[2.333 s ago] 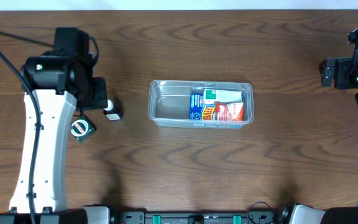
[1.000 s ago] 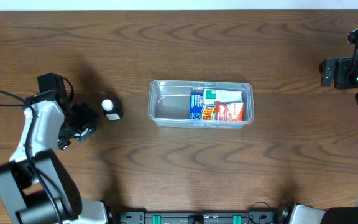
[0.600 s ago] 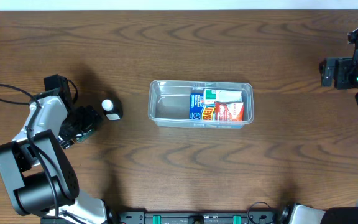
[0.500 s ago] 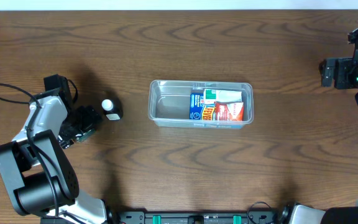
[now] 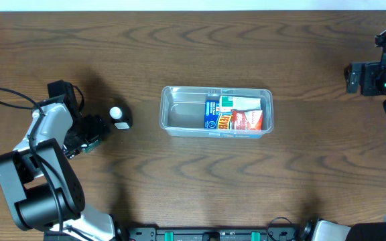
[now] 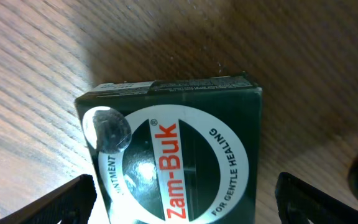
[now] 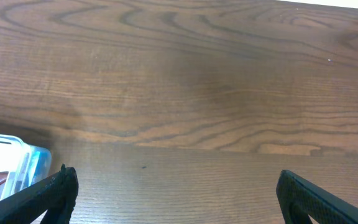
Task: Pack container
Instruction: 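Lower left gripper onto the green Zam-Buk tin and grasp it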
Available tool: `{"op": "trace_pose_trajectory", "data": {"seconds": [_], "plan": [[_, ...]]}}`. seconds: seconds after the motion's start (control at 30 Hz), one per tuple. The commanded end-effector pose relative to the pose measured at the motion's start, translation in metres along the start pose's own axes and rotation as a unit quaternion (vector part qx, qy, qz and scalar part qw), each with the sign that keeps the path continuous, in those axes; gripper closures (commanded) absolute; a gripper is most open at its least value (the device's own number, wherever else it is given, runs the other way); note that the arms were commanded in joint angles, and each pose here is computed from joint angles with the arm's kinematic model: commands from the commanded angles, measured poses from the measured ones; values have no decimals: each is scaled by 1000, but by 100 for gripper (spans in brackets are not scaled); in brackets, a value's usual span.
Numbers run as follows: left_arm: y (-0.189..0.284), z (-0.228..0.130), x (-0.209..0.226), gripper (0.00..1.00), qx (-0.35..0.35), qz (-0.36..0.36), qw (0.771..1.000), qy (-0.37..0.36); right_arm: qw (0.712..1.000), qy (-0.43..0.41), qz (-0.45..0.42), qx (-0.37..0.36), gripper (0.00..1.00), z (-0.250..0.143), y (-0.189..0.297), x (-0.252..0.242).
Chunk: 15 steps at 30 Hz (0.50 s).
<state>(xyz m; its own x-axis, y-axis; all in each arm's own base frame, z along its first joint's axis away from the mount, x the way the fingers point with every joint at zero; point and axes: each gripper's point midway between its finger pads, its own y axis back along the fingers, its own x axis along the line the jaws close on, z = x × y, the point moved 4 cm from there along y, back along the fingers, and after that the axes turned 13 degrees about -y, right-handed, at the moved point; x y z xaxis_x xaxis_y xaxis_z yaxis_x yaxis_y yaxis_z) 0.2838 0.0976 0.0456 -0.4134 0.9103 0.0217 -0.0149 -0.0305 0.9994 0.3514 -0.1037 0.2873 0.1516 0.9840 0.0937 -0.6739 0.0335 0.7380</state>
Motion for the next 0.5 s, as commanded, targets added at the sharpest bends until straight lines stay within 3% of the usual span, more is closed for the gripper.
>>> {"op": "trace_pose_trajectory", "data": {"seconds": [0.0,0.2,0.47], "plan": [[-7,-3,1,7,11,0,1000,-8,1000,-11,-2,-2,1,2,1,-4],[-7,-1,1,7,7,-1,1000,-8,1000,-11,-2,-2,1,2,1,-4],[-9,-4,1,24,11,-1,1000,-8,1000,-11,-2,-2,1,2,1,-4]]}}
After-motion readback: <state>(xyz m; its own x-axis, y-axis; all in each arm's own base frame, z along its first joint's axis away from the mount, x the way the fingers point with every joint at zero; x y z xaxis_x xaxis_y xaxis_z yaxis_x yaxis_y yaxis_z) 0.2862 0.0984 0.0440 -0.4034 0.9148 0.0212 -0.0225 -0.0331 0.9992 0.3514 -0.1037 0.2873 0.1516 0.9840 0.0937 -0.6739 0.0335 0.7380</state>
